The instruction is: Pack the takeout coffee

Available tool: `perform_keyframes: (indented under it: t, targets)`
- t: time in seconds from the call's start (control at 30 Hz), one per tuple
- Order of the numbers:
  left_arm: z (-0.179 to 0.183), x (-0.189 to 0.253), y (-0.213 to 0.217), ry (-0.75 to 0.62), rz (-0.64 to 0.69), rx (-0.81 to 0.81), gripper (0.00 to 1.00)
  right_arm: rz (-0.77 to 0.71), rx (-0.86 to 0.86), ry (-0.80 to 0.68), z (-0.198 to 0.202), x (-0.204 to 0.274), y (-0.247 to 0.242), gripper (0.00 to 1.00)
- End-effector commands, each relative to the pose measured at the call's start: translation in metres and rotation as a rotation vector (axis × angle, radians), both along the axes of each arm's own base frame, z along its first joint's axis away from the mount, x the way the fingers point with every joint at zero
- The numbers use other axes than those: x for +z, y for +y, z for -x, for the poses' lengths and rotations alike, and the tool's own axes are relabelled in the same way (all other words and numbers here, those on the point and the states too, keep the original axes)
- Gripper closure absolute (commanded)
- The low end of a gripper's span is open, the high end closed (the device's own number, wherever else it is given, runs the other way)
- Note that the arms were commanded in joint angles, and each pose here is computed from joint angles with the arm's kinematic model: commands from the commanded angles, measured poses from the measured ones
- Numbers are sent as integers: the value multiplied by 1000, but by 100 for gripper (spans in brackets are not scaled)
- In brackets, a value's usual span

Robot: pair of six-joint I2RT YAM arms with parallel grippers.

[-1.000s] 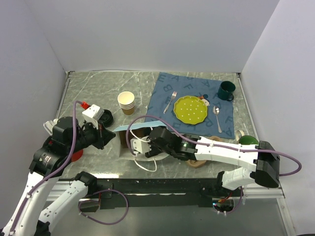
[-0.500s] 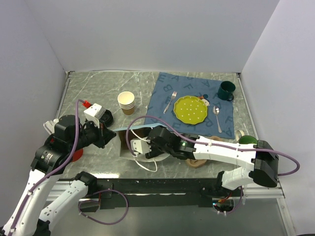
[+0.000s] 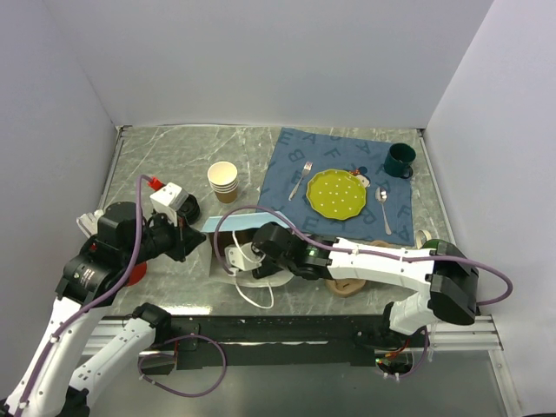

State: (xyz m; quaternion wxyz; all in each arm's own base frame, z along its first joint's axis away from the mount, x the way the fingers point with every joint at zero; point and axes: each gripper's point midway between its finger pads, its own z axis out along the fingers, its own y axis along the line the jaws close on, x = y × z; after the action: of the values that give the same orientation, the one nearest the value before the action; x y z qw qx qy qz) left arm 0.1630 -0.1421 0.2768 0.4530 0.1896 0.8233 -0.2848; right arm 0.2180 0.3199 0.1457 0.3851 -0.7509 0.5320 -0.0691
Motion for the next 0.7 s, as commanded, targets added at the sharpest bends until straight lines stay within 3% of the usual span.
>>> perform_keyframes:
  t: [0.0,0.67]
  targets:
    - [-2,19,-5,-59,20,-37,99,2,-35,-52,-13,2,0,56]
    - [7,17,-18,67,77,-74,99,28,1,-96,-23,-21,11,50]
